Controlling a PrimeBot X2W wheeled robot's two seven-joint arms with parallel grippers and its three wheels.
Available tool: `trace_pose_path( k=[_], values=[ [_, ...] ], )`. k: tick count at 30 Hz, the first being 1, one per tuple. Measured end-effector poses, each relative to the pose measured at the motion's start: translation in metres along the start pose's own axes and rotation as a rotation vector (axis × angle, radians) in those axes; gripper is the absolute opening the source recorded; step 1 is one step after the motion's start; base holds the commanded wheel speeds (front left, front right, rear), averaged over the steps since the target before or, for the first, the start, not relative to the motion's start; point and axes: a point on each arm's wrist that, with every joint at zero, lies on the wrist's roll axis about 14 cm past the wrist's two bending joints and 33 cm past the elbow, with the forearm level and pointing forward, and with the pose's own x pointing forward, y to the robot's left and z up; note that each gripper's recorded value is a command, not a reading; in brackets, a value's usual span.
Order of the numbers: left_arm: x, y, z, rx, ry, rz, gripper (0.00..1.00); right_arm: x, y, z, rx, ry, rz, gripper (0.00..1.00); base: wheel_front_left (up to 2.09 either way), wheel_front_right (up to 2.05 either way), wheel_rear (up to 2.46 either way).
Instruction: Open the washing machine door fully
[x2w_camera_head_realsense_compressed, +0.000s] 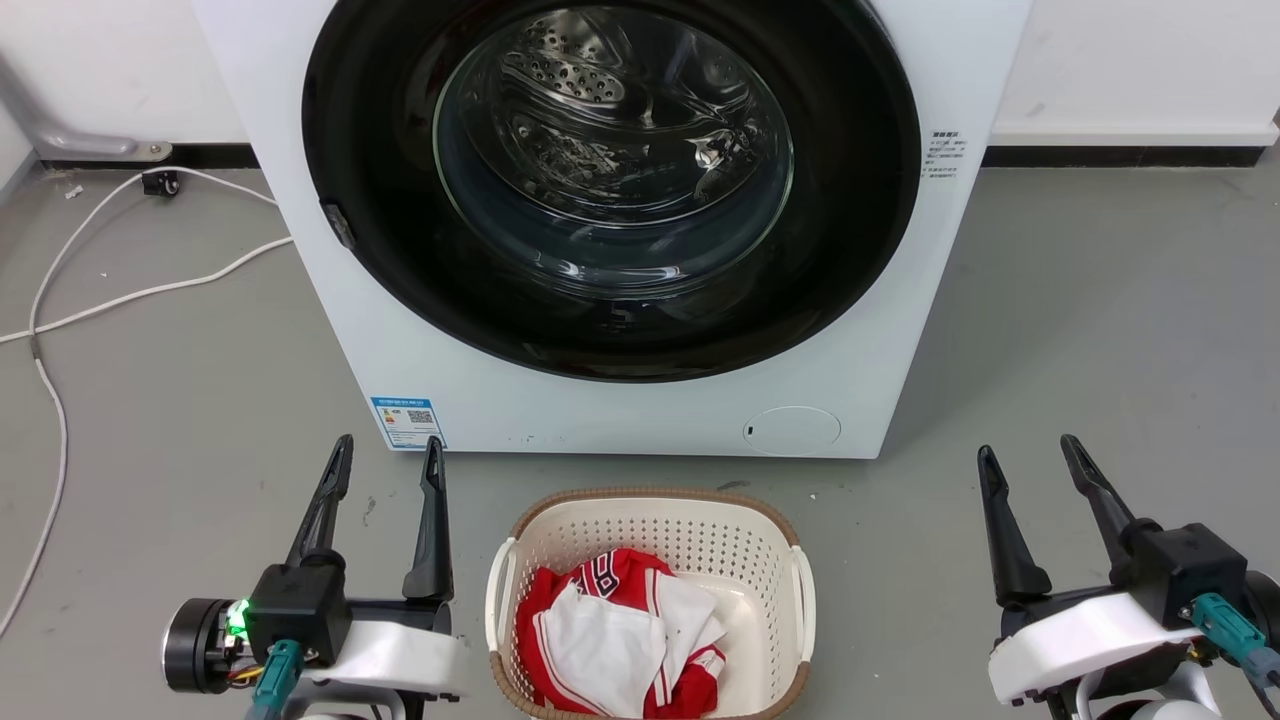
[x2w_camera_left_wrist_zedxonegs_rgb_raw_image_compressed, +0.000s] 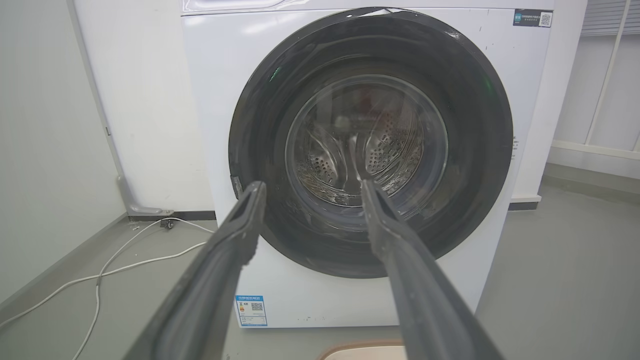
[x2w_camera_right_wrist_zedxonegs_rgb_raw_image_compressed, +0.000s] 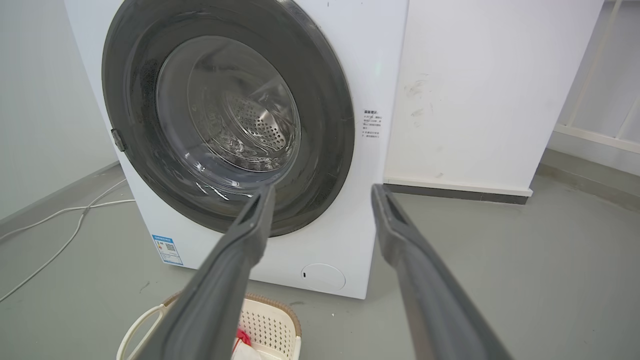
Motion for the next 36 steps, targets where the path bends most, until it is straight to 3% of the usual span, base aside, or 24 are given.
trace_pose_path(
  k=[9, 34, 35, 36],
  values=[
    [-0.003, 0.002, 0.003, 0.056, -0.019, 0.004, 1.00, -0.001, 0.002, 0.001, -0.053, -0.004, 0.010, 1.00, 0.00, 0.00, 0.00],
    [-0.005, 0.006, -0.007, 0.031, 0.011, 0.013, 1.00, -0.003, -0.001, -0.004, -0.010, 0.006, -0.002, 1.00, 0.00, 0.00, 0.00],
    [-0.005, 0.006, -0.007, 0.031, 0.011, 0.014, 1.00, -0.003, -0.001, -0.004, -0.002, 0.006, -0.004, 0.53, 0.00, 0.00, 0.00],
    [-0.005, 0.006, -0.007, 0.030, 0.012, 0.016, 1.00, -0.003, -0.001, -0.004, 0.001, 0.007, -0.003, 0.17, 0.00, 0.00, 0.00]
  ],
)
